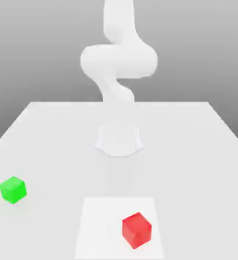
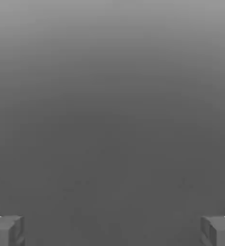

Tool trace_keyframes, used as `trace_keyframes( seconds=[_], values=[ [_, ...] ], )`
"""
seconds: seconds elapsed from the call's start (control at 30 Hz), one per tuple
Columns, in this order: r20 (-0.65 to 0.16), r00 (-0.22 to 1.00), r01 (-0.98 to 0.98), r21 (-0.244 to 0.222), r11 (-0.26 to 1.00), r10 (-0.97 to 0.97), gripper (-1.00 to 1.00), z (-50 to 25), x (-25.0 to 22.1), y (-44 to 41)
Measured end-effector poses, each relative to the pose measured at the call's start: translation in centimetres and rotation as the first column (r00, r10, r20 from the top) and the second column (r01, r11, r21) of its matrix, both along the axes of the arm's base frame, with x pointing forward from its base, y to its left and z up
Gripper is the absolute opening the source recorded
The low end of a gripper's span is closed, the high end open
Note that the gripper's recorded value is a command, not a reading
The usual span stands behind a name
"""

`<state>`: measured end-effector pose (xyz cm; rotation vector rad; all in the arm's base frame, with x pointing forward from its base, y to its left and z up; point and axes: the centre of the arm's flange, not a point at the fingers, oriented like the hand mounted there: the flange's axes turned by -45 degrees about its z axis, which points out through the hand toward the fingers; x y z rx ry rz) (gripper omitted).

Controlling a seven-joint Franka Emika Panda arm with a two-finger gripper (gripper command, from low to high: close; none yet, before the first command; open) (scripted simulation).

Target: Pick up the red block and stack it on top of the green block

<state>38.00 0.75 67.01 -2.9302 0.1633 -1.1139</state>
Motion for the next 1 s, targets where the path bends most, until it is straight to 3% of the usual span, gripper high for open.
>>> trace_keyframes(
  seconds=[0.2, 0.4, 0.6, 0.8, 0.97, 1.0],
  values=[
    [-0.177, 0.964, 0.212, 0.062, 0.975, -0.198, 0.0, -11.2, 6.3, 0.9],
    [-0.344, 0.866, 0.415, 0.089, 0.905, -0.363, 0.0, -22.9, 9.4, 1.3],
    [-0.501, 0.713, 0.603, 0.084, 0.793, -0.49, 0.0, -34.4, 9.5, 1.8],
    [-0.643, 0.518, 0.761, 0.045, 0.647, -0.564, 0.0, -44.6, 6.9, 3.2],
    [-0.662, 0.484, 0.783, 0.037, 0.62, -0.572, 0.0, -50.8, 6.5, 3.4],
    [-0.662, 0.484, 0.783, 0.036, 0.621, -0.572, -1.0, -51.9, 6.4, 3.4]
  ],
)
